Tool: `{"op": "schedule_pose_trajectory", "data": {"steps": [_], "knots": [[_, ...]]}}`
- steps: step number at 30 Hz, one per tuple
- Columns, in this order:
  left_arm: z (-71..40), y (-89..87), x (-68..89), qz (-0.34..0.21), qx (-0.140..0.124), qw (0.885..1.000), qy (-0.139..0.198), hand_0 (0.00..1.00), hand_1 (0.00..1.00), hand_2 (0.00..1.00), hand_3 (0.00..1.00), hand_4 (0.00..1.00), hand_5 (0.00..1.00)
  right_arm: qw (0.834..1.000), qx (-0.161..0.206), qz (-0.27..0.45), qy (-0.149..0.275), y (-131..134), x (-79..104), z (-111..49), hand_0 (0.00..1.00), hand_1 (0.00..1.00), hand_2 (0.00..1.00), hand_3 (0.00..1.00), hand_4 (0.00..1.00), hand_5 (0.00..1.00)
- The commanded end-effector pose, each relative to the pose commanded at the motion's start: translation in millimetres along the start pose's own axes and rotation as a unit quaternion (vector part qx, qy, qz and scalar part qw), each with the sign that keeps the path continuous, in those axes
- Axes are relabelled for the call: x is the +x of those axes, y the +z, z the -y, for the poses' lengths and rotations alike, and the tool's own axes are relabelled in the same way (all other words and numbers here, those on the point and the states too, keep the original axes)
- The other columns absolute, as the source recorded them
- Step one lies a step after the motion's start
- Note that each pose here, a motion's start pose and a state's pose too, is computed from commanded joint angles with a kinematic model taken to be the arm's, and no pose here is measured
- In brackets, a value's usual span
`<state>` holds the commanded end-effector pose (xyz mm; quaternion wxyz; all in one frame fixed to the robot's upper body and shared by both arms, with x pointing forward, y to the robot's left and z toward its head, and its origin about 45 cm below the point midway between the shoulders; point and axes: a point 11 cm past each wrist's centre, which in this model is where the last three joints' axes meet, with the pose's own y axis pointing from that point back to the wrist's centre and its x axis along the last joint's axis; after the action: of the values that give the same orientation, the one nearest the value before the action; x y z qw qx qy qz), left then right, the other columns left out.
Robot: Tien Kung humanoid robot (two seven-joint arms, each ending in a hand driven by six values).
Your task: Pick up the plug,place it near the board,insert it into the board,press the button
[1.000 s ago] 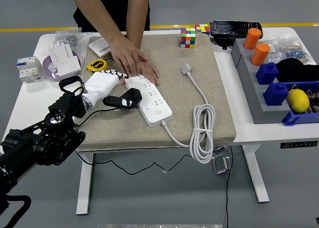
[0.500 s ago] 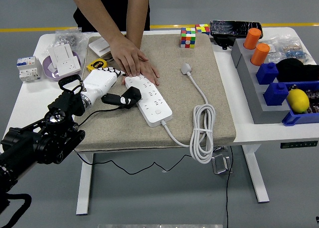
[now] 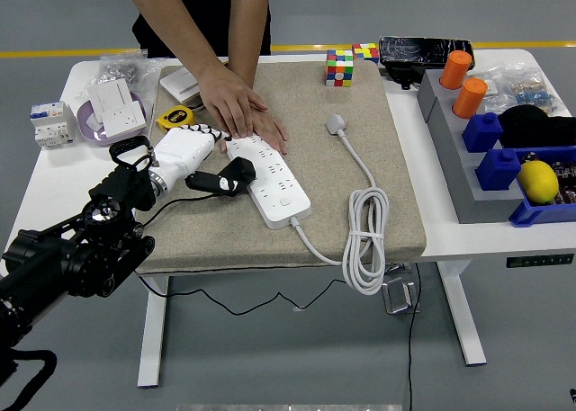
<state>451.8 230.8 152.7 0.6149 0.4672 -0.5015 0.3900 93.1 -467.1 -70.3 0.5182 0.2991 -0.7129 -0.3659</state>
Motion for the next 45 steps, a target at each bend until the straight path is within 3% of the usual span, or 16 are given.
{"op": "schedule_pose_trajectory", "data": {"steps": [25,34,45], "knots": [[-2.9,2.3,-6.7,-0.001,-0.008,1.000,-0.014,0.793,0.905,0.864,0.836,0.971,0.728,1.000,-0.003,0.000,0.001,3,1.2,0.6,0.998,0.971,0.905,0.946,0.998,0.998],[-2.5,2.8,-2.7,-0.009,-0.008,1.000,-0.006,0.794,0.907,0.866,0.842,0.972,0.730,1.000,-0.004,0.000,0.001,4,1.4,0.7,0.998,0.971,0.905,0.947,0.998,0.995],[-4.4,23.8,13.2,-0.020,-0.044,0.999,0.014,0.799,0.913,0.871,0.849,0.998,0.763,1.000,-0.003,0.002,0.001,3,0.7,0.4,0.998,0.971,0.904,0.946,0.998,0.991]]}}
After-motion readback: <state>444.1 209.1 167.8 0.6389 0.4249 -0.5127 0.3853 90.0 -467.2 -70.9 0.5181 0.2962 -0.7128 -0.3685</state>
